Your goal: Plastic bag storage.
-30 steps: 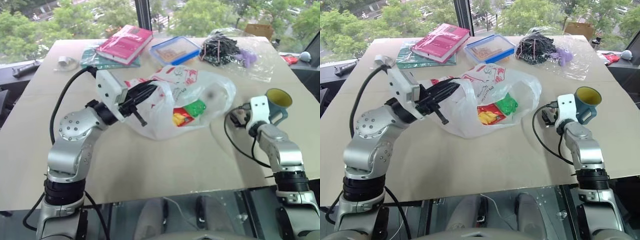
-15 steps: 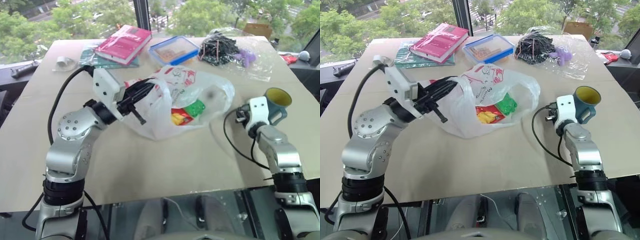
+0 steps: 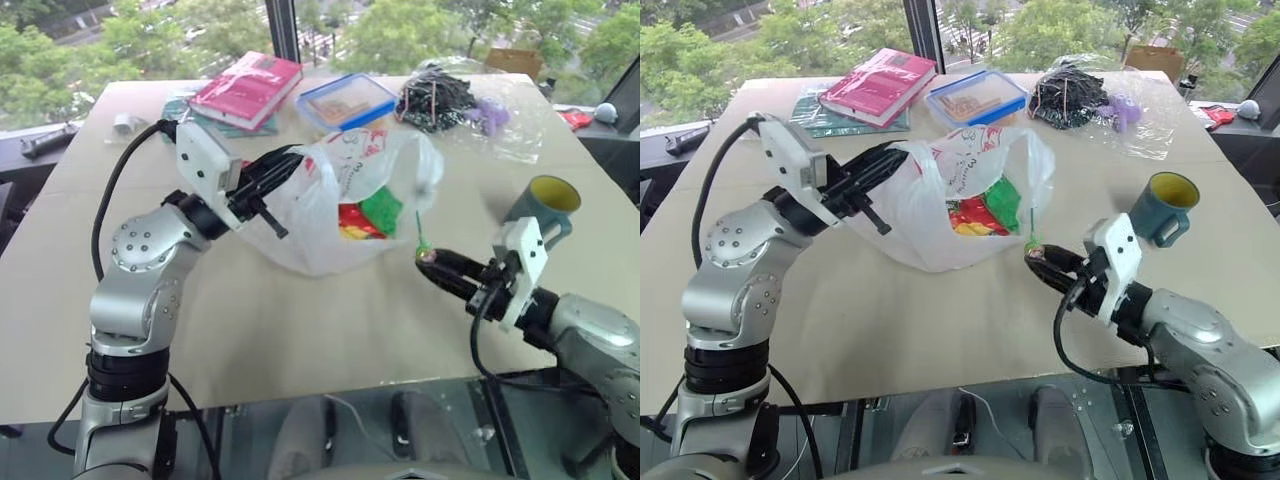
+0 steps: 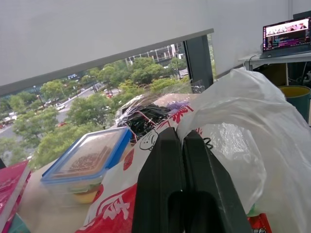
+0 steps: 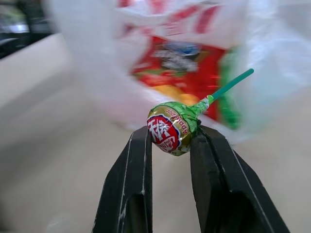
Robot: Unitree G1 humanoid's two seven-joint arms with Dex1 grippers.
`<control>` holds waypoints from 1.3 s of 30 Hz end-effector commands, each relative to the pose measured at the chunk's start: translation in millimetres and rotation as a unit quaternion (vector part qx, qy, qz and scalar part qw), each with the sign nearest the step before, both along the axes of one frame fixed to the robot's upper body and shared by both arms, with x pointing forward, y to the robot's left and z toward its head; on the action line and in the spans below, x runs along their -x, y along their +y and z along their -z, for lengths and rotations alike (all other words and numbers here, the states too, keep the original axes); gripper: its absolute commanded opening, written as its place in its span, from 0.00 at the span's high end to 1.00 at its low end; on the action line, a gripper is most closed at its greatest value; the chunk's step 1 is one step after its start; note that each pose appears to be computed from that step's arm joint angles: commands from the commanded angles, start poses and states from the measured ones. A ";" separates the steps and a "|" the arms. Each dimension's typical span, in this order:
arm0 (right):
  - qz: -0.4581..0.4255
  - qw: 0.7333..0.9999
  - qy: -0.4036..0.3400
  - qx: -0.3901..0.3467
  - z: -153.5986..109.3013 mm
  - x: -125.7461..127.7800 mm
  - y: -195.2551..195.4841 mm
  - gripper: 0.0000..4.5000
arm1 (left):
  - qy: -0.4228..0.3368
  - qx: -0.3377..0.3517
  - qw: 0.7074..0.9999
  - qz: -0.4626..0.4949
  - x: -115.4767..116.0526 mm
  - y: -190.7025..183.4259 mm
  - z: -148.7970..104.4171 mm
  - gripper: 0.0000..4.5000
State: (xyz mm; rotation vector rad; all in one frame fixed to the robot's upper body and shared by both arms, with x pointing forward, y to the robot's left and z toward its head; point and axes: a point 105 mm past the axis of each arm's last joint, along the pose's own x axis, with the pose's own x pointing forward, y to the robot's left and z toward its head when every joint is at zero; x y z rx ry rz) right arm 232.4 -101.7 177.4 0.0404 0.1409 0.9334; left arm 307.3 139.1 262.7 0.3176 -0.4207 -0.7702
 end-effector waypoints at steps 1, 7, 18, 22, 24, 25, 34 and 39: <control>-0.026 1.000 0.007 -0.006 -7.8 6.4 4.9 0.87 | -0.025 0.001 1.000 0.013 4.6 -2.9 -12.4 1.00; -0.023 1.000 0.004 -0.017 -14.4 -7.6 5.6 0.87 | -0.028 0.001 0.999 0.014 9.0 -2.6 -13.3 1.00; 0.024 0.998 -0.051 0.012 -12.1 -140.9 42.1 0.87 | -0.027 0.019 0.999 0.025 26.2 -3.3 -17.4 1.00; -0.028 0.998 -0.059 0.000 -16.4 -152.9 67.1 0.87 | -0.026 0.022 0.999 0.014 26.4 -1.0 -17.7 1.00; -0.053 0.997 -0.064 0.007 -13.5 -152.0 72.3 0.65 | -0.025 0.024 0.999 0.008 26.2 0.8 -16.6 1.00; -0.051 0.996 -0.073 0.014 -13.9 -151.8 71.0 0.58 | -0.025 0.026 0.999 0.003 25.8 2.0 -16.1 1.00; -0.014 0.987 -0.145 0.070 -27.8 -82.6 18.7 0.07 | -0.021 0.044 0.999 -0.011 16.7 4.3 -11.9 1.00; 0.055 0.986 -0.132 0.082 -38.3 -41.9 -18.3 0.07 | -0.019 0.048 0.999 0.000 9.2 0.9 -9.6 1.00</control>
